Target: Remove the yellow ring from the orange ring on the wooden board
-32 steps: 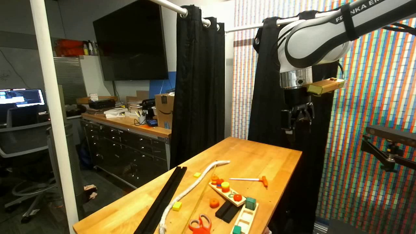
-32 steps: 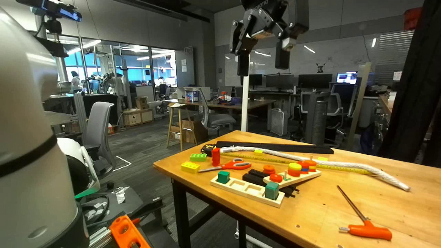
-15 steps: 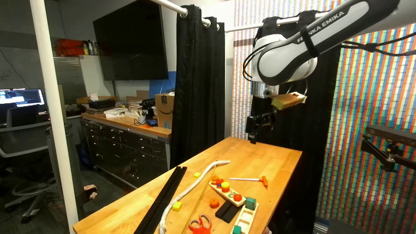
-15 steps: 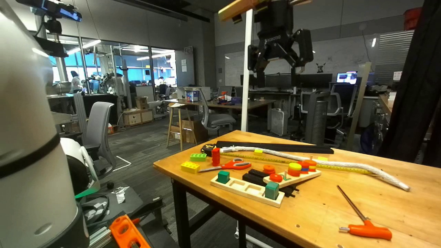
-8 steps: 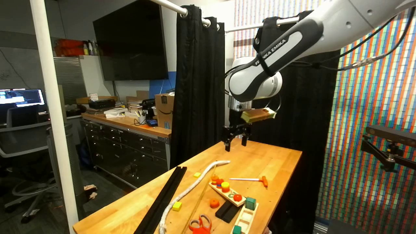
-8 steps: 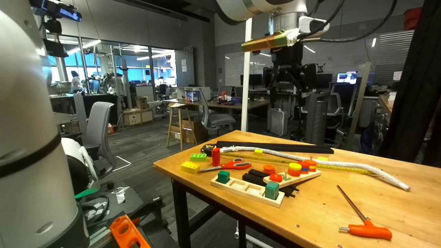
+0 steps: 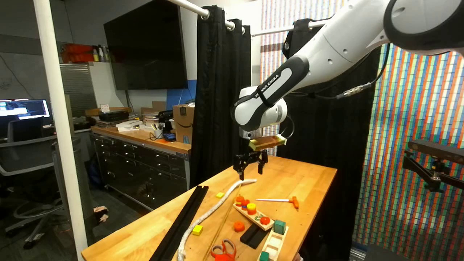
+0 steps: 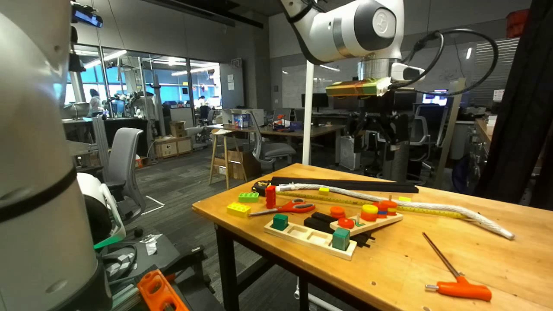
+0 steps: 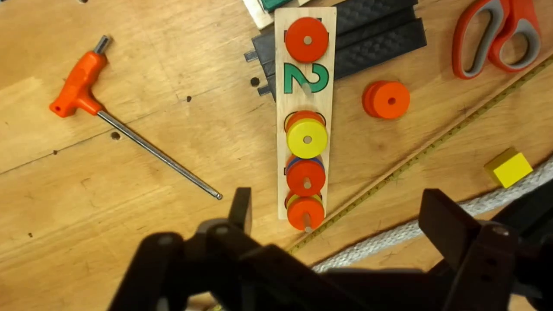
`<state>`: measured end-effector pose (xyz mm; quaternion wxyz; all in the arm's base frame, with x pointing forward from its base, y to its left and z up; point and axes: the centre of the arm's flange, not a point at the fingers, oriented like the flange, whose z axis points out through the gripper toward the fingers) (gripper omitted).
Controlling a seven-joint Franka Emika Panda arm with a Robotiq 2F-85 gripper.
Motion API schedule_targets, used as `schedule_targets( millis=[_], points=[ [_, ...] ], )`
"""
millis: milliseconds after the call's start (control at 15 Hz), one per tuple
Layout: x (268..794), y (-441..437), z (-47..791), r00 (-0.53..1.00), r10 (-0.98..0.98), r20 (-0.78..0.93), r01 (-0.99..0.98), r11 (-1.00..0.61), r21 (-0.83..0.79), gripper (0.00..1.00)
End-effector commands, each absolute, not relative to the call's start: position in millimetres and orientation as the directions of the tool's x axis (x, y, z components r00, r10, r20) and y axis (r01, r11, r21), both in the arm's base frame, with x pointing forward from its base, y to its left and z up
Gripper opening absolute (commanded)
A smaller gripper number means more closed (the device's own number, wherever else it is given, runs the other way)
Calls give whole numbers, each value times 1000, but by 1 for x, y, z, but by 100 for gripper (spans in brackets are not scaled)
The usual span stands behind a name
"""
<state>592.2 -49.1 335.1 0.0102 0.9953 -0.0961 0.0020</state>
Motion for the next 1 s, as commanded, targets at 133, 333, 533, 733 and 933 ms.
schedule_targets(
  millis=[133,333,533,733,933],
  points=[
    [629,-59,304,972,-215,-99,-213,-977,27,100],
    [626,-66,283,966,-202,-161,-201,-979,23,100],
    [620,-71,262,962,-190,-198,-190,-982,19,100],
    [614,-74,243,971,-148,-189,-149,-989,11,100],
    [611,-75,228,979,-112,-168,-113,-994,1,100]
  ],
)
